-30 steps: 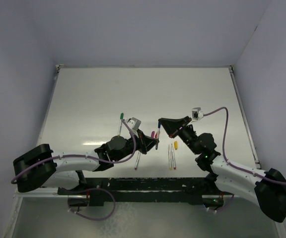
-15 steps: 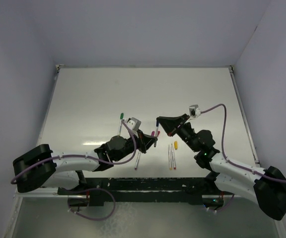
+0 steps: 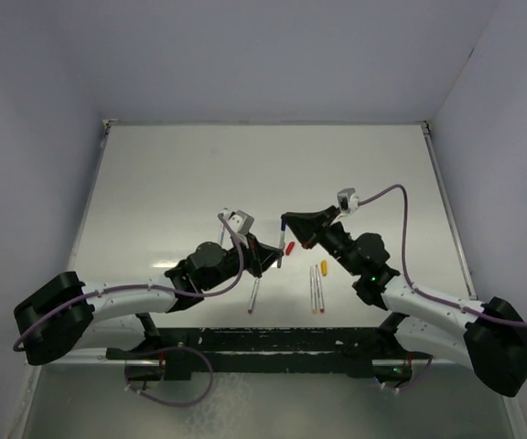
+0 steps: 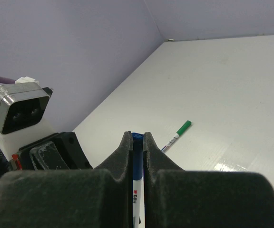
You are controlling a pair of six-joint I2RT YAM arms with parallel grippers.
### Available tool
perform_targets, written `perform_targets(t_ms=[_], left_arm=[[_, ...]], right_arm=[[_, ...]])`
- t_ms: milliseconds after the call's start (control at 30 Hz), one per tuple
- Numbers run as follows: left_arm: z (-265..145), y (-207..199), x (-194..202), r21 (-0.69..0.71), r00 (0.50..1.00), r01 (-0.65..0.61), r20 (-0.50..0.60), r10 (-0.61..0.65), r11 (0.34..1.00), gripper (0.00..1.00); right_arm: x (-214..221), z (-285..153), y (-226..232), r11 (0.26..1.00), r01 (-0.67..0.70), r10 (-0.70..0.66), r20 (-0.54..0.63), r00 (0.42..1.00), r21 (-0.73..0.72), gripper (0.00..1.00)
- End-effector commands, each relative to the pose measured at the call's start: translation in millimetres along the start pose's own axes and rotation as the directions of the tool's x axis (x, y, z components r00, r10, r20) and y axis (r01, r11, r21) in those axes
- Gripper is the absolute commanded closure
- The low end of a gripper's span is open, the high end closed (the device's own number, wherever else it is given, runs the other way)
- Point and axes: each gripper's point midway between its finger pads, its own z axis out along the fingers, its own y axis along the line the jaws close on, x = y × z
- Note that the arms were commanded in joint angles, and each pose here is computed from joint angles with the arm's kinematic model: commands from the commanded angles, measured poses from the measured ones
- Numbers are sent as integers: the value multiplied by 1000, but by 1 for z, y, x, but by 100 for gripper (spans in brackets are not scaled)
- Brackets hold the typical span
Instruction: Insert the pens into the pen caps
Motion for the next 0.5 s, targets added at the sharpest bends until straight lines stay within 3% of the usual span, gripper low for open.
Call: perform_targets(t_ms=[0,467], left_arm=[[-12,-41,-143,118,895,28,439,-77,993,100],[-27,-35,-174,67,855,-10,518,-26,998,100]], right_arm=[[86,-24,-2,999,1,-15,-321,947,-44,100],[122,-29,5,996,-1,-39,-456,889,-87,100]])
